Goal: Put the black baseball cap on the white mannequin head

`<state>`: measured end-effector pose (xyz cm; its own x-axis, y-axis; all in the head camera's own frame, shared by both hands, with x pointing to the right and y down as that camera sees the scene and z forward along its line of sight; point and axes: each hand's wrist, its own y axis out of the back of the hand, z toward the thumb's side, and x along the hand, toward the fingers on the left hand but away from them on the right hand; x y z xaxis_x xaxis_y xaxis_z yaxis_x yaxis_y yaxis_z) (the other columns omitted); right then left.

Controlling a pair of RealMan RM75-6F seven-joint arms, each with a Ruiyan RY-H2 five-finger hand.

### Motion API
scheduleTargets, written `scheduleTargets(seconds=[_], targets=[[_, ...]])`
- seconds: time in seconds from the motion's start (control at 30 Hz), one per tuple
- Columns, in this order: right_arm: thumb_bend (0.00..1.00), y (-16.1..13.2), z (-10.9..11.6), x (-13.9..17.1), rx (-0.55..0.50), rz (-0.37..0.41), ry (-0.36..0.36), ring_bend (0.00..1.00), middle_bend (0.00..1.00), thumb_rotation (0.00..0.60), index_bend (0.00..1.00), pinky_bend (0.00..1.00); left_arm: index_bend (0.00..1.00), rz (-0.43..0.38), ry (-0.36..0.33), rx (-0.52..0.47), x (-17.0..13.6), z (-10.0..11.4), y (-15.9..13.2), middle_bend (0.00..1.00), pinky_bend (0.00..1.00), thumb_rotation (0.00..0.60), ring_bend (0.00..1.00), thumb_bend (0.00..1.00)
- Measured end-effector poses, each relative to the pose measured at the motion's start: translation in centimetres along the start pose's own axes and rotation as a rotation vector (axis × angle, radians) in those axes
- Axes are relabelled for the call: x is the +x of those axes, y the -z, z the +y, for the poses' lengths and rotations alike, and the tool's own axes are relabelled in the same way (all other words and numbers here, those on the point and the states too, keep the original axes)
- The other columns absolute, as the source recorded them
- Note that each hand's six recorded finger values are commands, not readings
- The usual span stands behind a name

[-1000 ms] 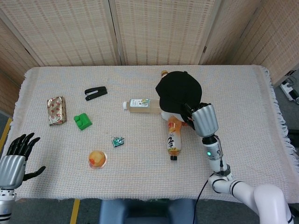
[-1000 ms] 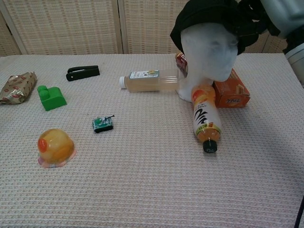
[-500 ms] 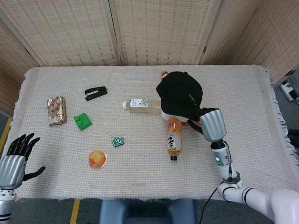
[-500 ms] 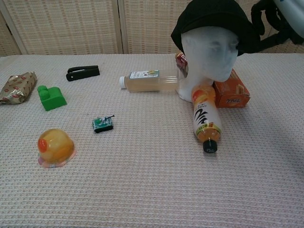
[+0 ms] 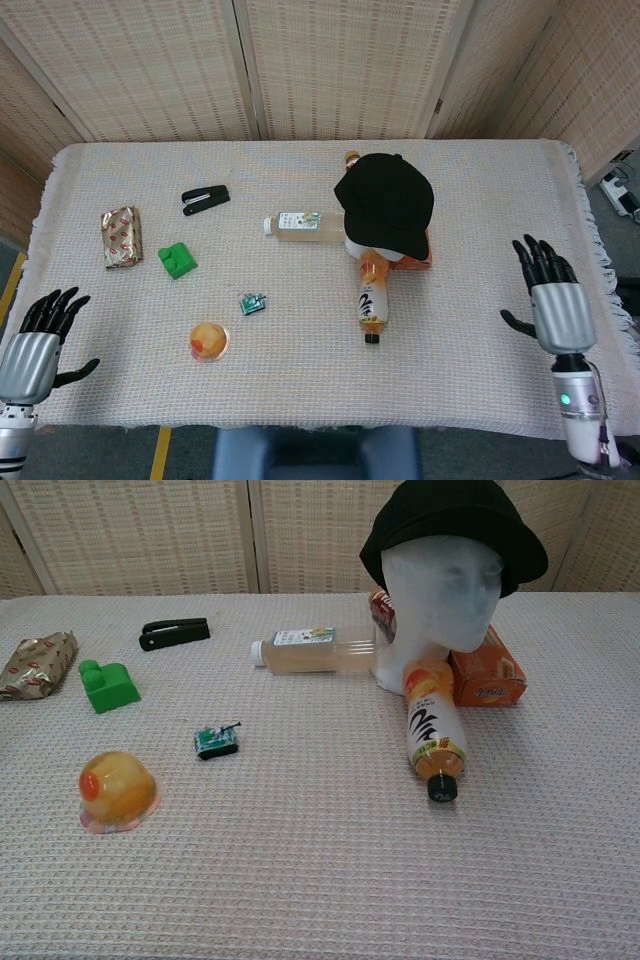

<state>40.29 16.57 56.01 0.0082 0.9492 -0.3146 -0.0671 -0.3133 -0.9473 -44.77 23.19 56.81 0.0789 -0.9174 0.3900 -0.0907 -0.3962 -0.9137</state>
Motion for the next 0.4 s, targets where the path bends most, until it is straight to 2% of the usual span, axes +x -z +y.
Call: scheduleTargets(seconds=[0.13, 0.3, 0.4], targets=[[0.0, 4.6, 0.1, 4.0, 0.029, -0.139, -0.06, 0.0, 0.0, 0.6, 0.0, 0.04, 0.16, -0.011, 0.006, 0.01, 0.0, -0.2, -0.4, 0.1, 0.14, 0.6, 0.01, 0.15], [0.0, 6.8, 1.6, 5.2, -0.023, -0.174, -0.047, 0.0, 0.0, 0.6, 0.0, 0.04, 0.16, -0.02, 0.007, 0.019, -0.2, -0.4, -0.8, 0.1, 0.14, 0.6, 0.01, 0.14], [0.0, 6.8, 1.8, 5.9, -0.018, -0.167, -0.055, 0.0, 0.0, 0.6, 0.0, 0.04, 0.16, -0.02, 0.012, 0.029, -0.2, -0.5, -0.7, 0.1, 0.14, 0.6, 0.01, 0.15]])
